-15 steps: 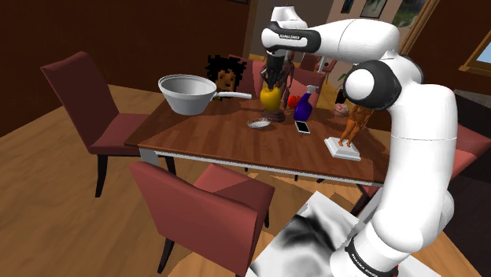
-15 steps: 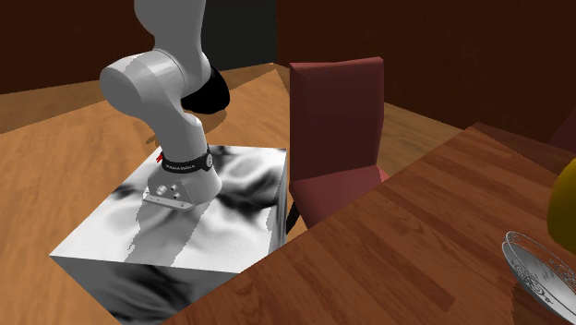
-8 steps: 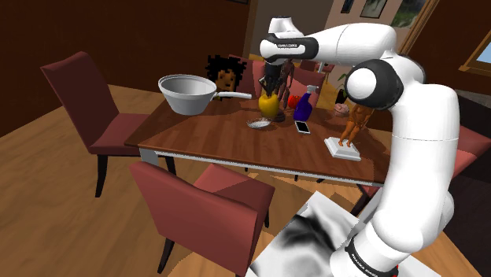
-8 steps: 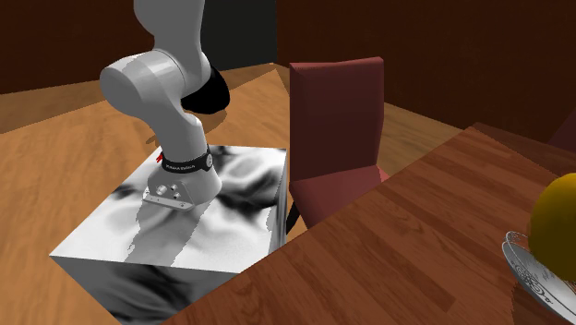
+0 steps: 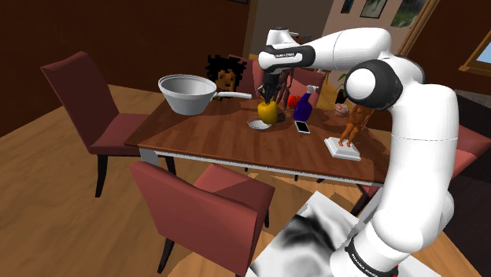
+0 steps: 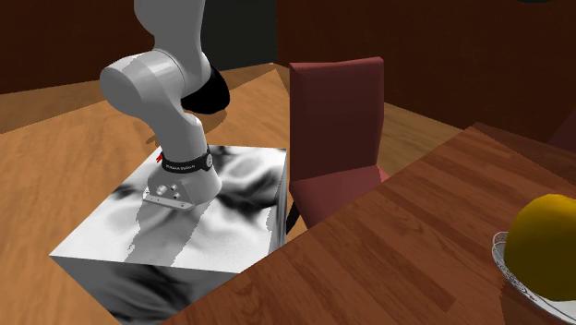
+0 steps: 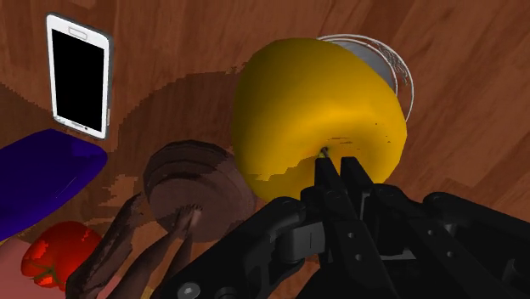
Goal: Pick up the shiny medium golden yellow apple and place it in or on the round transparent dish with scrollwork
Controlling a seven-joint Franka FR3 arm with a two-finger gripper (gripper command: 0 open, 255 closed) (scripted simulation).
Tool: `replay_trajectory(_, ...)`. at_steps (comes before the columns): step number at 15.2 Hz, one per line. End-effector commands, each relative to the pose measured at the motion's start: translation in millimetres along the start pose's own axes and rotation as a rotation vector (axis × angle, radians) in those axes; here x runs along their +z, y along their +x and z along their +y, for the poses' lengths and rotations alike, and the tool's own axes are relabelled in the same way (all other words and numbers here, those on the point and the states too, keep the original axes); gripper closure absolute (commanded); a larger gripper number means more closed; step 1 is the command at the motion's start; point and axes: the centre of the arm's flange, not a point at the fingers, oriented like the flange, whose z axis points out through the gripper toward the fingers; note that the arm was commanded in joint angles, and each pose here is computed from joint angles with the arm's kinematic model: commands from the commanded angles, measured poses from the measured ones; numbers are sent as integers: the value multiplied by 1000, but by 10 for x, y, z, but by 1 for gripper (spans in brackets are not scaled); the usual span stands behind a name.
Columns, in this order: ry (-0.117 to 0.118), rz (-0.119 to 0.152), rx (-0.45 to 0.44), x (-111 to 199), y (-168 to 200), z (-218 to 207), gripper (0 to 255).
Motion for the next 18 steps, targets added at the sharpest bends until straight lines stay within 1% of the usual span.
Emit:
replay_trajectory(1,0,1,0,13,2,-5,255)
replay_trajectory(7,0,1,0,13,2,-5,255)
replay_trajectory(8,0,1,0,13,2,-5,0)
replay_trajectory(13,0,1,0,13,2,-5,0)
replay_trajectory(17,0,1,0,-487,1,-5,0)
replay_trajectory(18,0,1,0,-487,1,-5,0)
